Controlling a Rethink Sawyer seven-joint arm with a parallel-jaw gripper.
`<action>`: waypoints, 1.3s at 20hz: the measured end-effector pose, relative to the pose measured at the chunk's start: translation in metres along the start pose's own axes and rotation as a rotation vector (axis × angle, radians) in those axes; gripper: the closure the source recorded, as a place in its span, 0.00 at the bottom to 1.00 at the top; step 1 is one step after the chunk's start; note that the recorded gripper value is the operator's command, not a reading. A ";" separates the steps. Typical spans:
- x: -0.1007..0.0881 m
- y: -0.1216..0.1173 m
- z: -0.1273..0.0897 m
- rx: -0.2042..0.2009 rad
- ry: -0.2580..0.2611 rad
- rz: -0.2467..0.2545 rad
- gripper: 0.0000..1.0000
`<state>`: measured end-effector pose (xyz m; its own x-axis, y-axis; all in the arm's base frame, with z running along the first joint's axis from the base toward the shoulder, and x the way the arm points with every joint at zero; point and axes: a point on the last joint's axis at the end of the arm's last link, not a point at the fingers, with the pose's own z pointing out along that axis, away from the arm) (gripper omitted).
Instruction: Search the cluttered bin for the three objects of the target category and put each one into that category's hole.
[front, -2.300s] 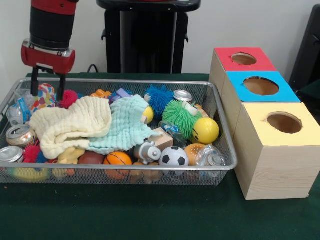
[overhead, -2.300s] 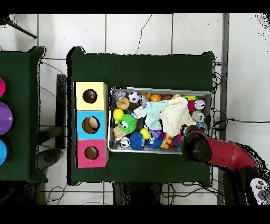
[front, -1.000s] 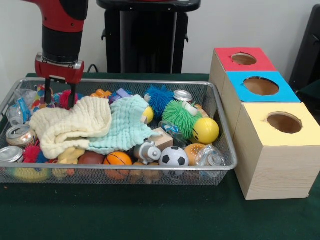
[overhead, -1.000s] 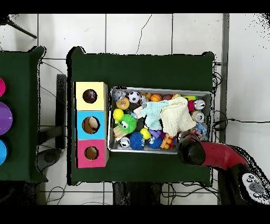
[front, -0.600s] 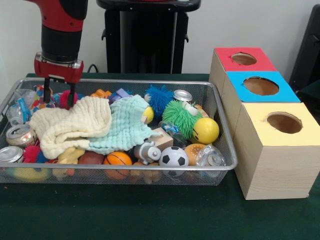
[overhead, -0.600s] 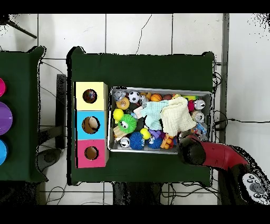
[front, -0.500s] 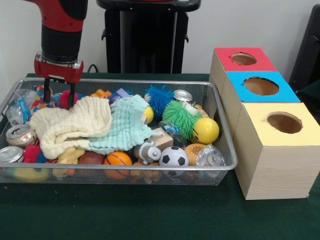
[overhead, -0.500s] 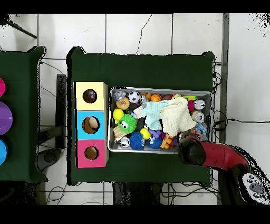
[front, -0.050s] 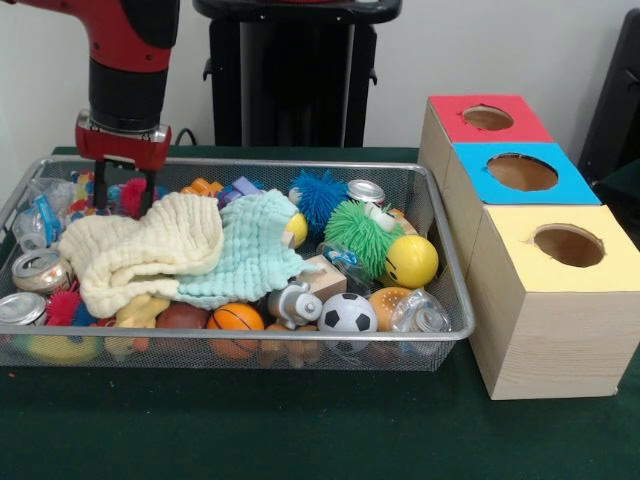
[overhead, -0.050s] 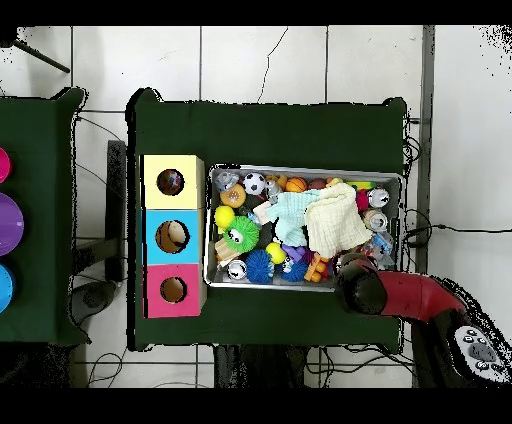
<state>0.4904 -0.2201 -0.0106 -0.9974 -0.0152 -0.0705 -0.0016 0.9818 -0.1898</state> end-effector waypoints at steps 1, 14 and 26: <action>0.001 -0.001 0.000 0.001 0.002 -0.002 0.00; -0.006 -0.020 -0.018 0.043 -0.023 0.006 0.00; -0.004 -0.034 -0.014 0.068 -0.017 0.016 0.00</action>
<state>0.4933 -0.2505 0.0097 -0.9958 -0.0038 -0.0909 0.0195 0.9669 -0.2543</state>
